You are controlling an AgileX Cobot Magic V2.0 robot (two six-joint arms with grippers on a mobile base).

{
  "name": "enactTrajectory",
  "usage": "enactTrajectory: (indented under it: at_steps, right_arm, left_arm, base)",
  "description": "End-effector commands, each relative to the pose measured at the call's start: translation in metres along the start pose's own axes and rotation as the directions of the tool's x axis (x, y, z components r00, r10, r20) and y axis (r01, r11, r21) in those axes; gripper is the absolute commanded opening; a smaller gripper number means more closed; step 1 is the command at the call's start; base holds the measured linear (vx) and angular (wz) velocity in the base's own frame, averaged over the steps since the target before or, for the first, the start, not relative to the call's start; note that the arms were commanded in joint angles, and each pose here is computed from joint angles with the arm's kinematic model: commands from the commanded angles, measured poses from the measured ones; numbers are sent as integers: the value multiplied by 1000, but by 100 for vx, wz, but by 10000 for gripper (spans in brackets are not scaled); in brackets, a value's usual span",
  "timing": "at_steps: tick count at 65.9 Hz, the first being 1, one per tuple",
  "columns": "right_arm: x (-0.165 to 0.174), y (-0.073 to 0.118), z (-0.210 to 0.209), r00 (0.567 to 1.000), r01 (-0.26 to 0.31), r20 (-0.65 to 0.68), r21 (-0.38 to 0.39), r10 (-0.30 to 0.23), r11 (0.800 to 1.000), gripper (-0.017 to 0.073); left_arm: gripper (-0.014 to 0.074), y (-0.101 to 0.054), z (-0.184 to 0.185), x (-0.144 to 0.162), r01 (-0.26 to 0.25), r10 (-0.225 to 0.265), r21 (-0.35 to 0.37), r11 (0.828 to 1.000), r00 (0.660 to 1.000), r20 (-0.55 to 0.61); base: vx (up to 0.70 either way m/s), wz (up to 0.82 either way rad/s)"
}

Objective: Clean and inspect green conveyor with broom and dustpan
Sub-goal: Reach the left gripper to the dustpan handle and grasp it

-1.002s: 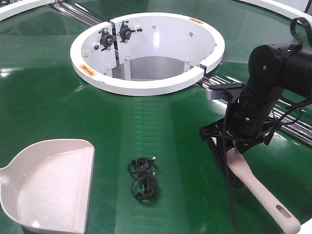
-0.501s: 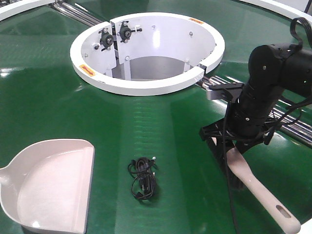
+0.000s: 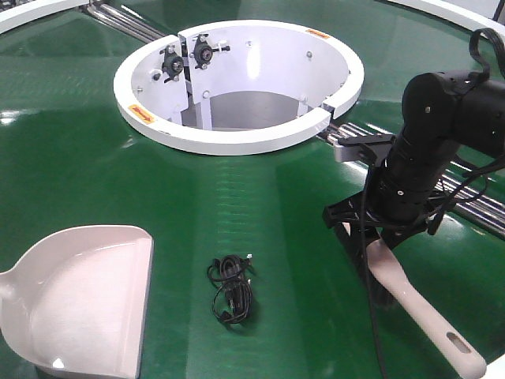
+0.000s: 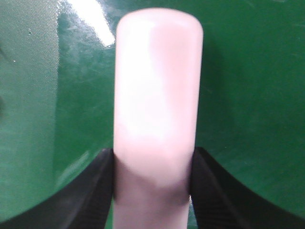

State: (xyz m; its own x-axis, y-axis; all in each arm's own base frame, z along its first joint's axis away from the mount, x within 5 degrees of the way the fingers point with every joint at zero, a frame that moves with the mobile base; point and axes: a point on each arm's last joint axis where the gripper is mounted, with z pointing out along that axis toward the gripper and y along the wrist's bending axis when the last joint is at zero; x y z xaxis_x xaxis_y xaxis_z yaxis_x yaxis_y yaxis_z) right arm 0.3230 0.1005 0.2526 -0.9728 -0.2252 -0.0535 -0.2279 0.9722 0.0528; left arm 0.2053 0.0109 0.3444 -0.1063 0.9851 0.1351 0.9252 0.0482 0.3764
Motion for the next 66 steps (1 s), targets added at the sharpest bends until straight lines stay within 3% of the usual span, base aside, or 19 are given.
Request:
enactTrajectory:
  at_steps: [1, 9, 21, 30, 51, 66]
  right_arm:
    - [2, 1, -24, 997, 3, 80, -6, -2, 1000, -10]
    - [2, 1, -24, 997, 3, 79, -6, -2, 1000, -10]
    - [2, 1, -24, 997, 1, 80, -6, -1, 1000, -10]
    - [2, 1, -24, 997, 1, 80, -6, -1, 1000, -10]
    - [2, 1, -24, 997, 1, 79, -6, 0, 1000, -10]
    - [2, 1, -24, 997, 1, 79, -6, 0, 1000, -10]
  left_arm:
    - [344, 19, 8, 3, 18, -17, 23, 1000, 998, -57]
    - [344, 33, 34, 3, 1, 9, 103, 995, 995, -99]
    - [344, 38, 55, 13, 42, -21, 171, 984, 992, -122]
    - [344, 38, 60, 24, 75, -47, 186, 980, 988, -150]
    - [344, 29, 80, 31, 75, -23, 266, 961, 981, -192]
    - [342, 29, 92, 32, 106, -47, 299, 948, 979, -199]
  base:
    - [0, 0]
    - [0, 0]
    - [0, 0]
    - [0, 0]
    - [0, 0]
    - [0, 0]
